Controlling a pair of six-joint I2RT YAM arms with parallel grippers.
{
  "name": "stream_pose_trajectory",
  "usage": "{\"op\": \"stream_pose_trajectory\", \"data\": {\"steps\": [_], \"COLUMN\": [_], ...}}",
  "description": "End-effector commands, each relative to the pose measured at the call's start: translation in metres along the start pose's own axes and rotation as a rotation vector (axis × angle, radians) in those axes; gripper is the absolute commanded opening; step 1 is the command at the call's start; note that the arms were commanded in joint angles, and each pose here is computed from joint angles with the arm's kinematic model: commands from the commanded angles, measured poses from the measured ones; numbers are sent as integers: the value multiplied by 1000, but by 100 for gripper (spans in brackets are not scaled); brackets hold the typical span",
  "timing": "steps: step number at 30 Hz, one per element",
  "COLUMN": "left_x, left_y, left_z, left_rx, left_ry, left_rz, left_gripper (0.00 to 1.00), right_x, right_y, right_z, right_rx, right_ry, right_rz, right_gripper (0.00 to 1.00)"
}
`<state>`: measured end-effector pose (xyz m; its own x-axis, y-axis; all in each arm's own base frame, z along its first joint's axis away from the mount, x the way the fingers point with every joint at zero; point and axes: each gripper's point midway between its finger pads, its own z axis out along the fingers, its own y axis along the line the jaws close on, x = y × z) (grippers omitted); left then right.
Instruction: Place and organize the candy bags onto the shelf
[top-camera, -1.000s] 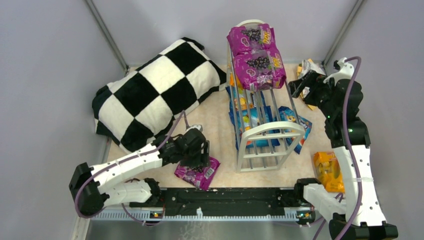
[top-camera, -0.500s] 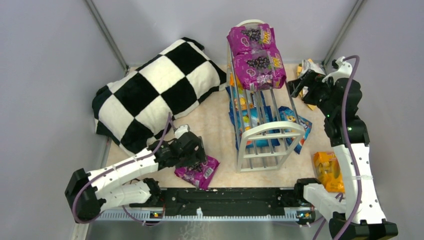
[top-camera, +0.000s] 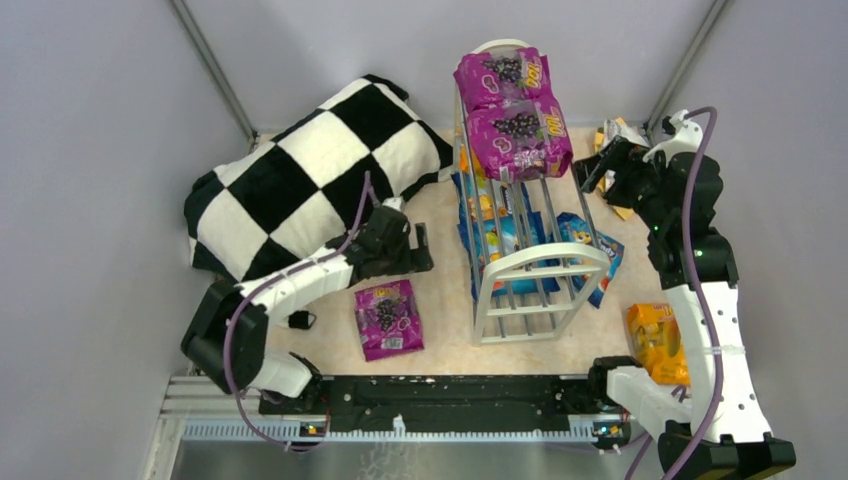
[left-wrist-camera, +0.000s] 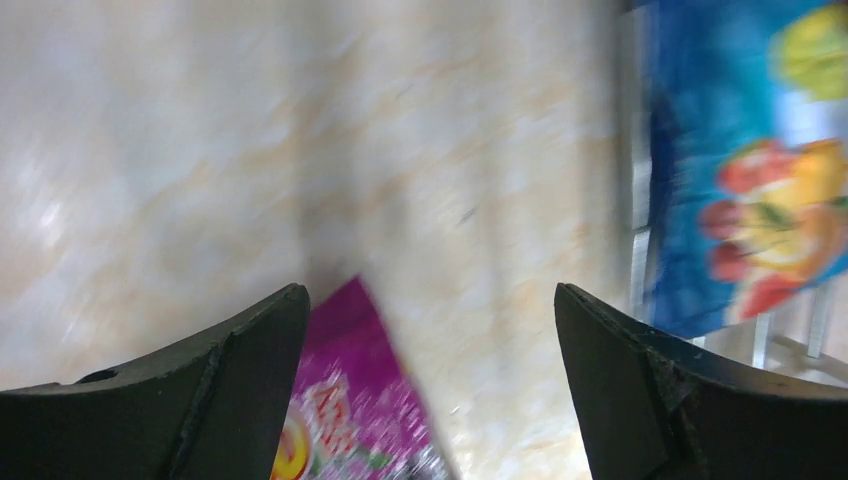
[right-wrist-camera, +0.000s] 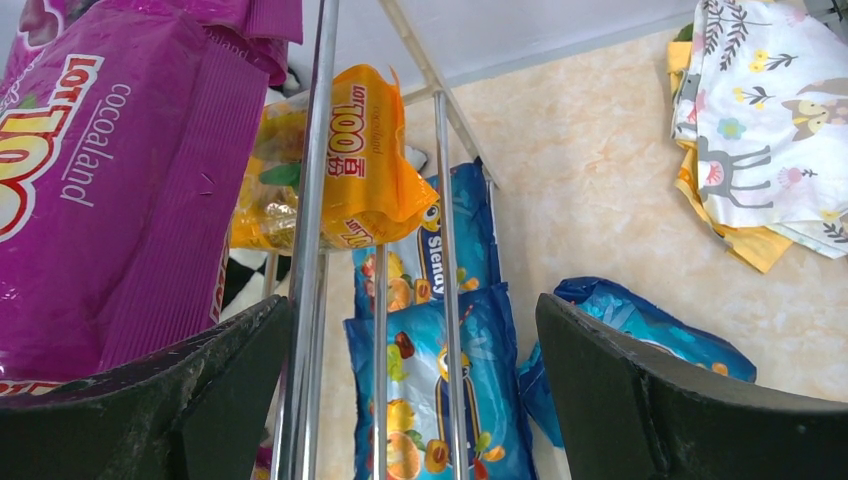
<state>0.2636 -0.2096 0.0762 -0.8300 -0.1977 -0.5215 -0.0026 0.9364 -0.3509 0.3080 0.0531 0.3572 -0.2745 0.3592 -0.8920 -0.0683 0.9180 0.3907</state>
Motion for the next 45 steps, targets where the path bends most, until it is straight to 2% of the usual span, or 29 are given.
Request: {"op": "stream_pose_trajectory", "data": {"steps": [1, 4, 7, 9, 13, 16, 20, 25, 29, 30, 33, 37, 40, 45], "left_x": [-60, -64, -67, -58, -18, 3, 11, 11, 5, 0, -19, -45, -66, -71], "left_y": [-89, -96, -76, -60, 0, 52, 74, 56, 32, 16, -26, -85, -105, -73], "left_z": [-4, -12, -24, -37, -53, -66, -77, -69, -46, -42, -31, -22, -11, -12], "left_rx": [329, 354, 279, 219, -11, -199, -193, -23, 88, 163, 340, 567, 602, 474], "left_ry": [-73, -78, -125, -101, -12, -39, -142, -202, -135, -103, -32, 51, 87, 12], "left_rz": [230, 253, 219, 170, 9, -80, -157, -274, -331, -338, -309, -183, -99, -51], "left_gripper": [98, 98, 98, 98, 98, 98, 98, 98, 98, 98, 98, 98, 98, 98], "right_x": [-16, -17, -16, -15, -9, -6, -3, -4, -7, -8, -11, -13, -13, -14], "right_y": [9, 6, 5, 4, 4, 5, 7, 9, 10, 11, 11, 12, 11, 10], "right_z": [-6, -9, -10, -10, -5, -2, 2, 0, -5, -6, -9, -13, -15, -19], "right_rx": [-20, -4, 1, -1, -8, -20, -38, -44, -43, -44, -42, -38, -34, -24], "right_ry": [-35, -41, -47, -48, -37, -33, -19, -23, -28, -31, -39, -42, -40, -46], "right_rz": [-15, -24, -26, -26, -19, -9, 2, 2, 0, -2, -3, -5, -11, -21], "right_gripper": [92, 92, 92, 92, 92, 92, 92, 92, 92, 92, 92, 92, 92, 92]}}
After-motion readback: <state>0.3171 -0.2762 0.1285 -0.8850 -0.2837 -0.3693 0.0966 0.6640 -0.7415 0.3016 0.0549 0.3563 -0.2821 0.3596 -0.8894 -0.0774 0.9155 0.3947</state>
